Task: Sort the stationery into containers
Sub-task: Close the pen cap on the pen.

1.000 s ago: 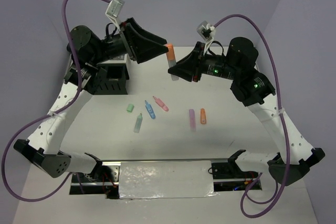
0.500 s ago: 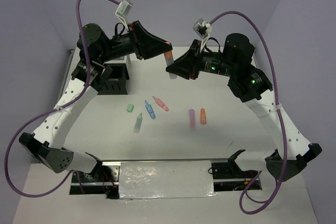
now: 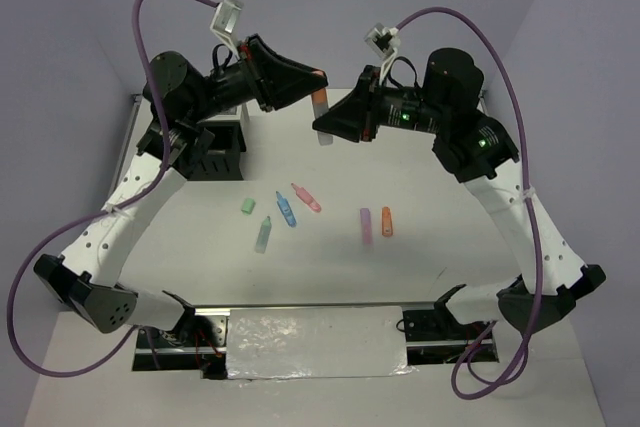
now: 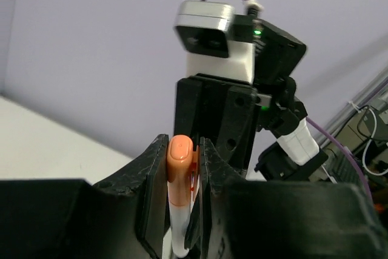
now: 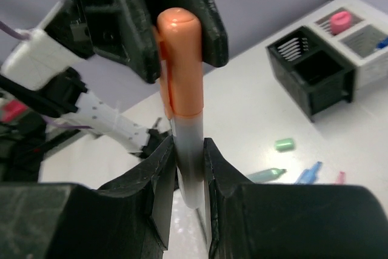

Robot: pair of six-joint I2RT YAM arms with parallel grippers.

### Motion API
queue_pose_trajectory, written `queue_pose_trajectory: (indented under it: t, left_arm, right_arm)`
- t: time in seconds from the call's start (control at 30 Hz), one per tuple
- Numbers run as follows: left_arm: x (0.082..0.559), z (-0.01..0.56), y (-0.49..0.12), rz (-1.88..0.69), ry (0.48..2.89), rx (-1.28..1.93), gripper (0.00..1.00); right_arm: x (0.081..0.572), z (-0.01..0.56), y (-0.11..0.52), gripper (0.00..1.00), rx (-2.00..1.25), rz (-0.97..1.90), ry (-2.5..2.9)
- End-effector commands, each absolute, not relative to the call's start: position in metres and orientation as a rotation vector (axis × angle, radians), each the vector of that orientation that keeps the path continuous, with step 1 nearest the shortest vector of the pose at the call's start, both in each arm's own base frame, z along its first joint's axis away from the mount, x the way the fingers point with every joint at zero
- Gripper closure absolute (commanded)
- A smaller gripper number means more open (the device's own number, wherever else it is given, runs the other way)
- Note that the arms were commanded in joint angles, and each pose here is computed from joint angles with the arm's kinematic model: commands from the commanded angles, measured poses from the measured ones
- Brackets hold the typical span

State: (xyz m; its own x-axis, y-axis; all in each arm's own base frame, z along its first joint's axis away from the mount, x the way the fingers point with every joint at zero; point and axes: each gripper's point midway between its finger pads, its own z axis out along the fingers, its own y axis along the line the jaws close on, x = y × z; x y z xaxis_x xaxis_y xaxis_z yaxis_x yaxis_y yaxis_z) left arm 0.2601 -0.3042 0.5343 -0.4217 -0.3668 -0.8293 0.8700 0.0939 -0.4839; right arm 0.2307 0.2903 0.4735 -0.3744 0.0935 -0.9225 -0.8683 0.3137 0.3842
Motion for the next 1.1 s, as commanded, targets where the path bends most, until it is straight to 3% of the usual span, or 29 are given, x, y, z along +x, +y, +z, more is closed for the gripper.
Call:
queue_pose_trajectory:
  t: [0.0, 0.27, 0.57, 0.8, 0.83, 0.87, 0.9, 0.93, 0.97, 1.03, 1.07]
  left_arm:
    - [0.212, 0.495, -0.327, -1.641, 1.378, 0.780, 1.00]
    - [0.176, 0.438, -0.335, -1.679, 1.421, 0.885, 1.00]
    - [0.144, 0.412, -0.351, -1.757, 1.459, 0.936, 1.00]
    - [0.163, 0.435, -0.353, -1.668, 1.425, 0.793, 1.00]
    - [0.169, 0.437, -0.353, -1.626, 1.434, 0.777, 1.00]
    - [0.183, 0.435, -0.351, -1.566, 1.476, 0.749, 1.00]
    - [0.190, 0.435, -0.349, -1.547, 1.483, 0.734, 1.00]
    - [0.197, 0.435, -0.347, -1.534, 1.483, 0.723, 1.00]
    - [0.209, 0.436, -0.339, -1.494, 1.496, 0.690, 1.00]
    - [0.217, 0.442, -0.324, -1.445, 1.499, 0.661, 1.00]
    - [0.224, 0.441, -0.318, -1.387, 1.505, 0.657, 1.00]
  right_arm:
    - [0.233, 0.576, 0.284, 1.00, -0.673, 1.296, 1.274]
    - [0.232, 0.668, 0.267, 1.00, -0.731, 1.333, 1.045]
    - [0.220, 0.682, 0.261, 1.00, -0.777, 1.349, 0.950]
    - [0.220, 0.646, 0.274, 1.00, -0.812, 1.365, 1.023]
    - [0.209, 0.646, 0.261, 1.00, -0.792, 1.323, 1.033]
    - [0.250, 0.615, 0.251, 1.00, -0.668, 1.266, 1.153]
    - [0.258, 0.602, 0.239, 1.00, -0.620, 1.266, 1.190]
    - [0.245, 0.614, 0.220, 1.00, -0.600, 1.245, 1.116]
    - [0.278, 0.589, 0.198, 0.98, -0.460, 1.203, 1.211]
    - [0.287, 0.570, 0.180, 0.84, -0.381, 1.074, 1.312]
    - [0.293, 0.563, 0.175, 0.57, -0.341, 1.029, 1.348]
